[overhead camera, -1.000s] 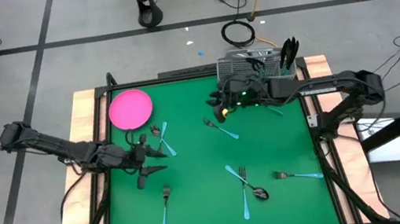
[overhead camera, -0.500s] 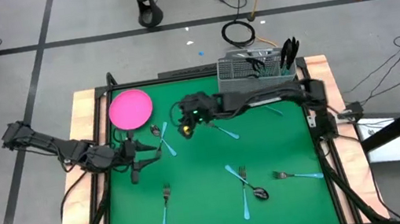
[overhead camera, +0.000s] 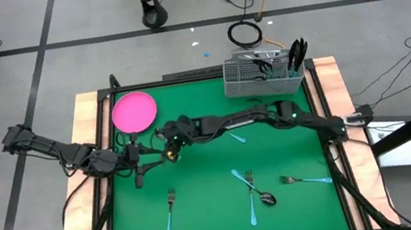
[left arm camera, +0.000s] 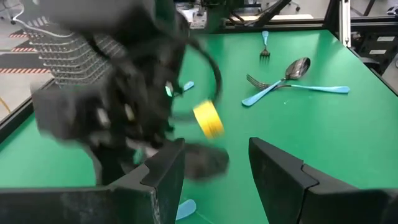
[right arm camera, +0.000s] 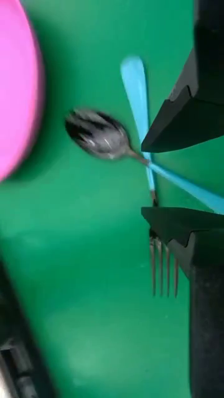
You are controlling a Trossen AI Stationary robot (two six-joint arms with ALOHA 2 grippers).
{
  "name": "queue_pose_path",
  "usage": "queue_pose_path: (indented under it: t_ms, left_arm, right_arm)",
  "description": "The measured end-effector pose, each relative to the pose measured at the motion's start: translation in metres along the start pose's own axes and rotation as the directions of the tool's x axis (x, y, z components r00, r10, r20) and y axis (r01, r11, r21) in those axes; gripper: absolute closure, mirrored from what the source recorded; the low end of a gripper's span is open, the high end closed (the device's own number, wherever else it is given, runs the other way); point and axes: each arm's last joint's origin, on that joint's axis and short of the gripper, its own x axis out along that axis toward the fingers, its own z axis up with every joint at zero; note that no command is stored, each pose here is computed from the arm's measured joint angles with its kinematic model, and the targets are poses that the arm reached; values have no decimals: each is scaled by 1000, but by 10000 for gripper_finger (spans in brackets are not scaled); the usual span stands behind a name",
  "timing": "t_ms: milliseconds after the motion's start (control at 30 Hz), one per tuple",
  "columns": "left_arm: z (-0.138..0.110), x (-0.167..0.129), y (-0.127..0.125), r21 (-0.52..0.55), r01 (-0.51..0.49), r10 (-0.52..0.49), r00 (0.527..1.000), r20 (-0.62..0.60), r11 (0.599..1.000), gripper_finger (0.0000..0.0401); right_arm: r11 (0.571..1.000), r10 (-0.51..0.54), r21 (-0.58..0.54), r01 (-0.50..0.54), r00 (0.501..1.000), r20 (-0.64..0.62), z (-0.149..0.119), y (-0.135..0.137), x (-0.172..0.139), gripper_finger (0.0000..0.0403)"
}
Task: Sort silverware
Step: Put the blue spoon into the gray silverware basket
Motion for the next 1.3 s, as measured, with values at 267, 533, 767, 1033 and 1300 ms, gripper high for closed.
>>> queue_pose_path:
  t_ms: [267, 533, 767, 1033, 1300]
  left_arm:
    - [0, 0, 0, 0, 0, 0, 1000, -1, 1000, 221]
    - [0, 0, 0, 1, 0, 0, 1000, -1, 1000, 221]
    - [0, 0, 0, 1, 1, -1, 1000, 1, 1000, 221]
    - [0, 0, 0, 3, 1, -2, 1000, 6, 1000, 221]
    - [1, 0, 0, 2, 2, -2, 1000, 14, 1000, 221]
  right_arm:
    - [997, -66, -38, 63, 995, -77, -12, 3, 22, 261]
    - [994, -105, -44, 102, 993, -51, -12, 6, 21, 261]
    - [992, -116, -55, 113, 991, -58, -25, 11, 31, 261]
    - [984, -169, -59, 166, 983, -69, -35, 8, 39, 292]
    - [981, -189, -62, 183, 977, -95, -43, 5, 45, 395]
